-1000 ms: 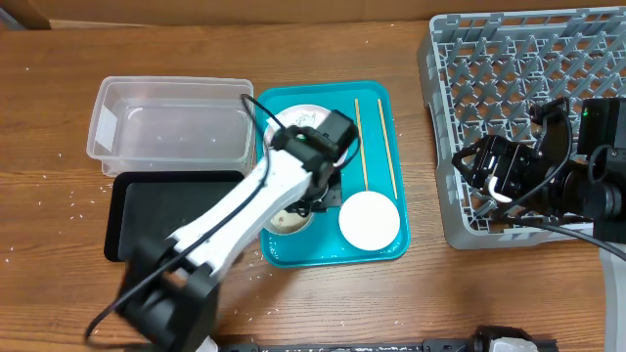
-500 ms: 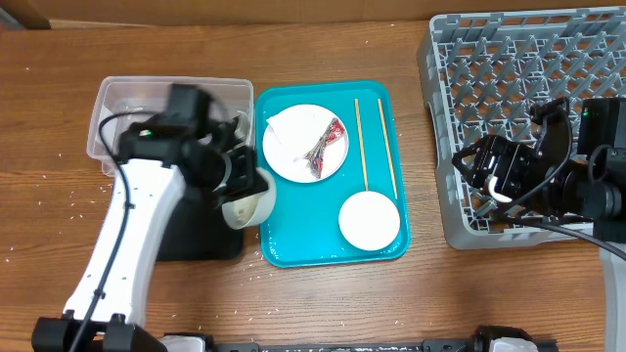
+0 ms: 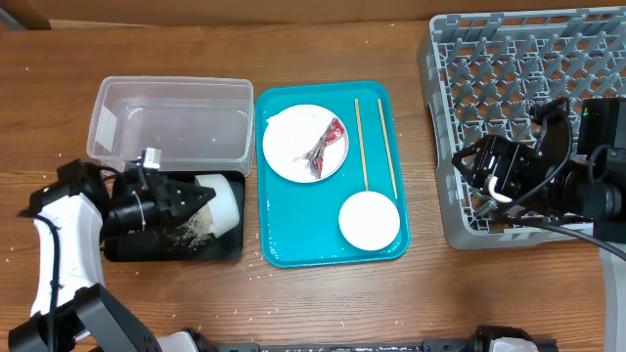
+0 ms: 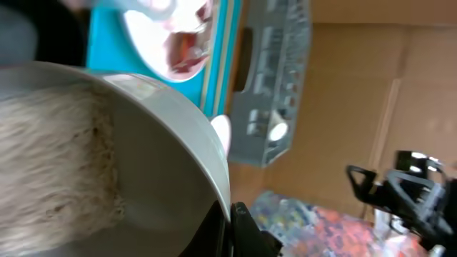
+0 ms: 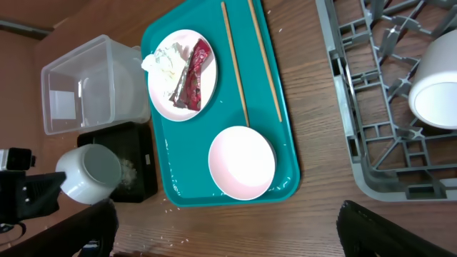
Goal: Sort waste into correct bins and load items into the dishwasher
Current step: 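Tip the grey bowl over the black tray to dump the rice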
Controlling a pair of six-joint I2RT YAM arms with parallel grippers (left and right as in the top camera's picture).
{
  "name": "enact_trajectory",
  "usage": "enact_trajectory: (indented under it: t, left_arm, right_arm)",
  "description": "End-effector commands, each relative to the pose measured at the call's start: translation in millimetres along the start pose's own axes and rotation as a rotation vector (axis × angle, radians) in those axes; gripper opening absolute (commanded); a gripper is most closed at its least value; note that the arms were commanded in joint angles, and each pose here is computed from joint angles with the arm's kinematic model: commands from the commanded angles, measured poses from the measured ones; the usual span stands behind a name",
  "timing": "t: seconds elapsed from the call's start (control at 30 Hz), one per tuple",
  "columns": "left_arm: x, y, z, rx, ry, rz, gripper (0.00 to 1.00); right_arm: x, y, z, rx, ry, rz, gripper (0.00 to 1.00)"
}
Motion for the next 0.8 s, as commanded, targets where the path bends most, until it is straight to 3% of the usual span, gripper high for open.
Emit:
enact_trajectory:
  t: [0.0, 0.17, 0.3, 0.4, 0.47, 0.53, 0.67, 0.77]
  left_arm:
    - [-3, -8, 2, 0.127, -0.051, 0.077, 0.04]
    - [-4, -10, 4, 0.149, -0.054, 0.085, 0.04]
    - [-7, 4, 5, 0.060, -0.027, 0.077, 0.04]
    - [-7, -12, 4, 0.188, -0.076, 0.078, 0.04]
    - [-9, 0, 5, 0.114, -0.057, 0.153, 0.04]
    - [-9, 15, 8, 0.021, -0.011, 0.039, 0.04]
    - [-10, -13, 4, 0.269, -0.111, 0.071, 0.04]
    - [-11, 1, 8, 0.178, -0.072, 0.134, 0.04]
  right_arm:
    - [1, 4, -3, -0.014, -0.007, -0.019, 1.00]
    - [1, 4, -3, -0.014, -0.006, -0.018, 1.00]
    - [1, 3, -3, -0.013, -0.005, -0.017, 1.00]
    - [1, 3, -3, -0.013, -0.005, -0.018, 1.00]
    - [1, 3, -3, -0.014, -0.005, -0.018, 1.00]
    - [1, 3, -3, -0.013, -0.005, -0.018, 1.00]
    - [1, 3, -3, -0.013, -0.005, -0.018, 1.00]
    - [1, 4, -3, -0.014, -0.005, -0.018, 1.00]
Point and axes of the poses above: each gripper's point midway between its finger pads, its own z axis out along the fingers, its own y axis along the line the jaws close on, x = y × z, the point moved 6 cm from there along -z, back along the fingers, and after that the axes turned 15 degrees about z, right-handed, at the moved point
